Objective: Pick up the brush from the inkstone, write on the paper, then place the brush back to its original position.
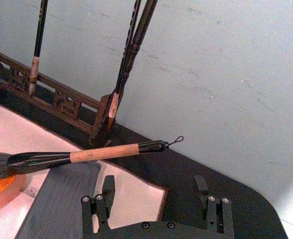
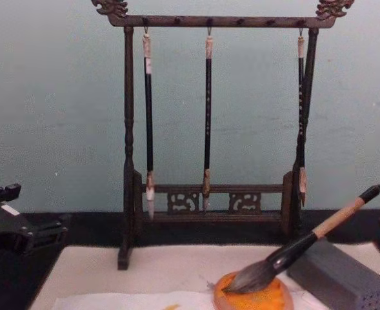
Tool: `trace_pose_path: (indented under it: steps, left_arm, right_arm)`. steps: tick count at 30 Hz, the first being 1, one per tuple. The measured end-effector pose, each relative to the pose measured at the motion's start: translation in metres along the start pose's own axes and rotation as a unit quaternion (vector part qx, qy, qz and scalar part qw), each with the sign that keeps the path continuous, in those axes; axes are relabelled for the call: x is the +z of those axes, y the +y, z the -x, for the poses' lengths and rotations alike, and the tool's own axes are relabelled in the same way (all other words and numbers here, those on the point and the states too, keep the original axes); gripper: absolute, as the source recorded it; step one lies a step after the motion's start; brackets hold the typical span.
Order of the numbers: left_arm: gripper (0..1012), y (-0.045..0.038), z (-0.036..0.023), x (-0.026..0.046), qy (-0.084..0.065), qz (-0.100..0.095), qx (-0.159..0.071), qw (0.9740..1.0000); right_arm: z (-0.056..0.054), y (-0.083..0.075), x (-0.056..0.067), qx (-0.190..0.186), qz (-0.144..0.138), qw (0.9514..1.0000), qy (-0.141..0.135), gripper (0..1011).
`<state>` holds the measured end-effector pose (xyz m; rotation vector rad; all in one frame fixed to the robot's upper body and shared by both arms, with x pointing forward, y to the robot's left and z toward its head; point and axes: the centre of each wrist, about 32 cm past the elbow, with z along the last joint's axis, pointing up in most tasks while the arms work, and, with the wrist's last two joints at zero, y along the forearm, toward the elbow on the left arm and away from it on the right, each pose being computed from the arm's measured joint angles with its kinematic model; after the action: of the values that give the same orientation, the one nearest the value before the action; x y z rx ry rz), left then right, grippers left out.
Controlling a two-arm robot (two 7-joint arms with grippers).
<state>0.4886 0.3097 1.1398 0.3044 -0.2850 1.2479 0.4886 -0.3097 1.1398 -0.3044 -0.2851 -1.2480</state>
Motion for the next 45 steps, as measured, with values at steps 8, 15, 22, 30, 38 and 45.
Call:
trace_pose_path:
  steps: [8,15,22,30,38,45]
  left_arm:
    - [1001,0.0,0.0,0.0,0.0,0.0,0.0,1.0]
    - [1001,0.0,0.0,0.0,0.0,0.0,0.0,1.0]
    - [1001,0.0,0.0,0.0,0.0,0.0,0.0,1.0]
    - [1001,0.0,0.0,0.0,0.0,0.0,0.0,1.0]
    - [1001,0.0,0.0,0.0,0.0,0.0,0.0,1.0]
    - [1001,0.0,0.0,0.0,0.0,0.0,0.0,1.0]
  right_arm:
    - [0.0,0.0,0.0,0.0,0.0,1.0,0.0,1000]
    - [0.0,0.0,0.0,0.0,0.0,1.0,0.0,1000]
    - [0.0,-0.001,0.001,0.004,-0.001,1.0,0.007,1000]
    - [-0.003,-0.004,0.007,0.025,0.004,0.9974,0.067,1000]
    - [-0.008,-0.005,0.014,0.044,0.017,0.9821,0.182,1000]
    - [-0.011,-0.003,0.016,0.052,0.024,0.9598,0.275,1000]
